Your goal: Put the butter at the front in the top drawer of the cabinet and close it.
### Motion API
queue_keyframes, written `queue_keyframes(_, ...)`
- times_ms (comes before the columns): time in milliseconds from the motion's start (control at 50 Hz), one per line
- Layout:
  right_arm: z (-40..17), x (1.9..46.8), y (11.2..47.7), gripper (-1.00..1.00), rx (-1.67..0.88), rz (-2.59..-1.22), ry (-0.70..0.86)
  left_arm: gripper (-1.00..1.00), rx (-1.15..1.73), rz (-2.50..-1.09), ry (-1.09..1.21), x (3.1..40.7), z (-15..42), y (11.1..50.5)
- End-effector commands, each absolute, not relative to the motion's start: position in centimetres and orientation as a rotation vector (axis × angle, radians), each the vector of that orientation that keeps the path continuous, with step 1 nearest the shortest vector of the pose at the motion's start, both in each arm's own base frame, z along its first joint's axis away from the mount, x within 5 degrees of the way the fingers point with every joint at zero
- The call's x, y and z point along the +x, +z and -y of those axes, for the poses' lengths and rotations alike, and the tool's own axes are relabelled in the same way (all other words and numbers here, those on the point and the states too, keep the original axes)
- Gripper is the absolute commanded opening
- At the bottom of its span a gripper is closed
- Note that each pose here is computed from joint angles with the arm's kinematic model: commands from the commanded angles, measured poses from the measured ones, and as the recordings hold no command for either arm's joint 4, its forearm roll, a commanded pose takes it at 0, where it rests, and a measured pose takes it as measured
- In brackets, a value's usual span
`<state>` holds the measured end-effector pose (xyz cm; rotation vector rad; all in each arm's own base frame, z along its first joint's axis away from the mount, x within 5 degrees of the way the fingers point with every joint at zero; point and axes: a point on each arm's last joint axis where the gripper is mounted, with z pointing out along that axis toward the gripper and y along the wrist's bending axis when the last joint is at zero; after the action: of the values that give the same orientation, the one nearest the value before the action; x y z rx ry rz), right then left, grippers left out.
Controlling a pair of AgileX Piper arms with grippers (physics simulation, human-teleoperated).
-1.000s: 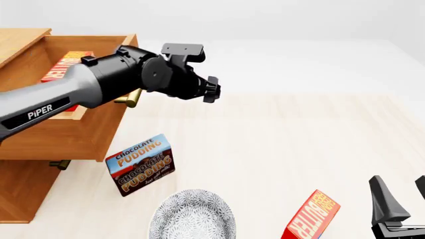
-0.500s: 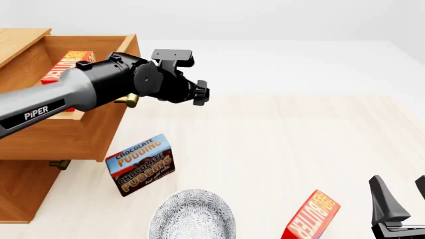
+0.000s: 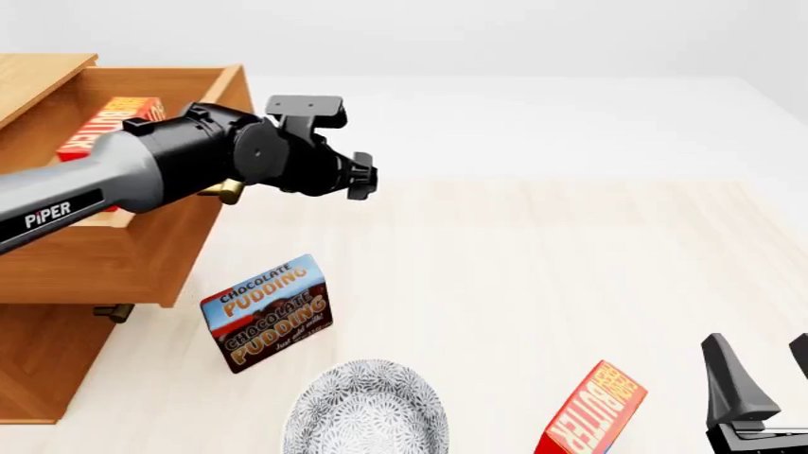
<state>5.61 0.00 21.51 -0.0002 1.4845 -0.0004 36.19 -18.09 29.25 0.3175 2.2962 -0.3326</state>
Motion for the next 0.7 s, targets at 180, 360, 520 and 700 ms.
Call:
queue_keyframes(180, 0.0, 5.6, 21.5, 1.00, 0.000, -1.484, 0.000, 1.00, 0.251, -2.305, -0.305, 36.2, 15.6, 29.2)
queue_keyframes(360, 0.0, 5.6, 21.5, 1.00, 0.000, -1.484, 0.000, 1.00, 0.219, -2.306, -0.296, 36.1, 14.6, 29.1)
queue_keyframes(520, 0.0, 5.6, 21.5, 1.00, 0.000, -1.485, 0.000, 1.00, 0.207, -2.293, -0.286, 35.9, 13.8, 29.5)
queue_keyframes(700, 0.0, 5.6, 21.5, 1.00, 0.000, -1.484, 0.000, 1.00, 0.178, -2.303, -0.277, 35.9, 12.9, 28.9)
